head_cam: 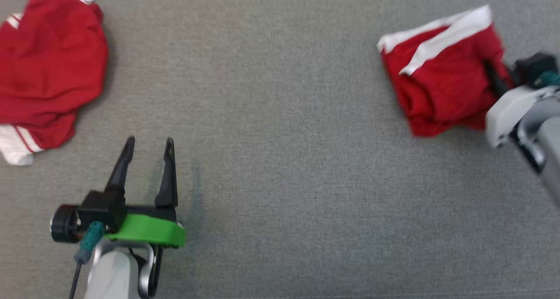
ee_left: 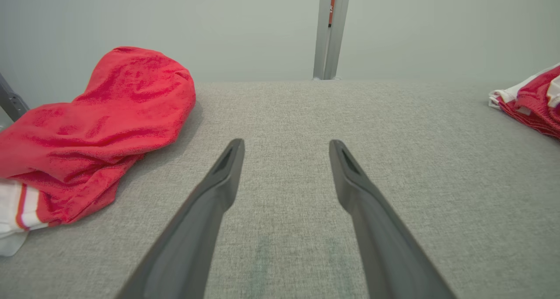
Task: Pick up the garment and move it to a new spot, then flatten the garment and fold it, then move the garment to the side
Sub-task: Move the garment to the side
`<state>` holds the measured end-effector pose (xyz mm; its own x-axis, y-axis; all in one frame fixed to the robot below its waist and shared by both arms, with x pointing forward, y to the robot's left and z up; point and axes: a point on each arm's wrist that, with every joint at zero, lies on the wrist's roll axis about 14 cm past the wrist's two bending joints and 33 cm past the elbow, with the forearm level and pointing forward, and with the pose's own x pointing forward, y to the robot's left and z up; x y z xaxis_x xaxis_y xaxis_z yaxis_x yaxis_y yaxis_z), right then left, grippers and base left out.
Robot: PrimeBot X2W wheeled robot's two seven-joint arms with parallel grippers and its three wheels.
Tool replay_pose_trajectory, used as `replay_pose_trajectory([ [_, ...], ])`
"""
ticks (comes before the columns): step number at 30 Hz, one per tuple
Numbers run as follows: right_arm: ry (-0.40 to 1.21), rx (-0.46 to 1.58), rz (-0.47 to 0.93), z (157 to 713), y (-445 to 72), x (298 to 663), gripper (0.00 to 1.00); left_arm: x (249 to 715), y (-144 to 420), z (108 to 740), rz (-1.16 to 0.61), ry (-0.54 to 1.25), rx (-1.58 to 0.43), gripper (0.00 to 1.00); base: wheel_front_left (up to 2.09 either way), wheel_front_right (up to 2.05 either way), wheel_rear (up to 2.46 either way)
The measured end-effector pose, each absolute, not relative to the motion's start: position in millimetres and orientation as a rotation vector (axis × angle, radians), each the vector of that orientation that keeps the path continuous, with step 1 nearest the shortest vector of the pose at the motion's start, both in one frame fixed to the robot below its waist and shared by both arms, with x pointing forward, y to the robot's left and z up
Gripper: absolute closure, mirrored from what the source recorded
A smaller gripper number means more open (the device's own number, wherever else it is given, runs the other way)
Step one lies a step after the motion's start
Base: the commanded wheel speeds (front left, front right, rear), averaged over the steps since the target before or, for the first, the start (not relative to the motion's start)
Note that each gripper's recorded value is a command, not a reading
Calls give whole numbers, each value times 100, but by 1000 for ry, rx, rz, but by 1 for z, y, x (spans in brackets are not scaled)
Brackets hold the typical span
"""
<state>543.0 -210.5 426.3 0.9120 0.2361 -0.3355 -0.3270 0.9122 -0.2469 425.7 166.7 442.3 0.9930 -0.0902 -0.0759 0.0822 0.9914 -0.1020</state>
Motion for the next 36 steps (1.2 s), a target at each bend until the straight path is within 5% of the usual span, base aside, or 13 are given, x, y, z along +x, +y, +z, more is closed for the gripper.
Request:
replay_pose_trajectory([
  [8,357,-441,139,431,-317,575,100,472,152,413,-158,105,-65,0,0,0,0],
  [21,448,-533,-68,446,-420,561,100,484,130,368,-224,179,-82,0,0,0,0],
  [22,452,-538,-70,446,-421,561,91,484,130,368,-224,178,-82,0,0,0,0],
  [23,442,-539,-68,448,-420,564,6,484,130,368,-224,177,-80,0,0,0,0],
  [24,430,-535,-70,450,-418,567,0,484,130,369,-223,176,-79,0,0,0,0],
  [36,236,-532,1,504,-375,586,0,465,144,390,-162,162,-100,0,0,0,0],
])
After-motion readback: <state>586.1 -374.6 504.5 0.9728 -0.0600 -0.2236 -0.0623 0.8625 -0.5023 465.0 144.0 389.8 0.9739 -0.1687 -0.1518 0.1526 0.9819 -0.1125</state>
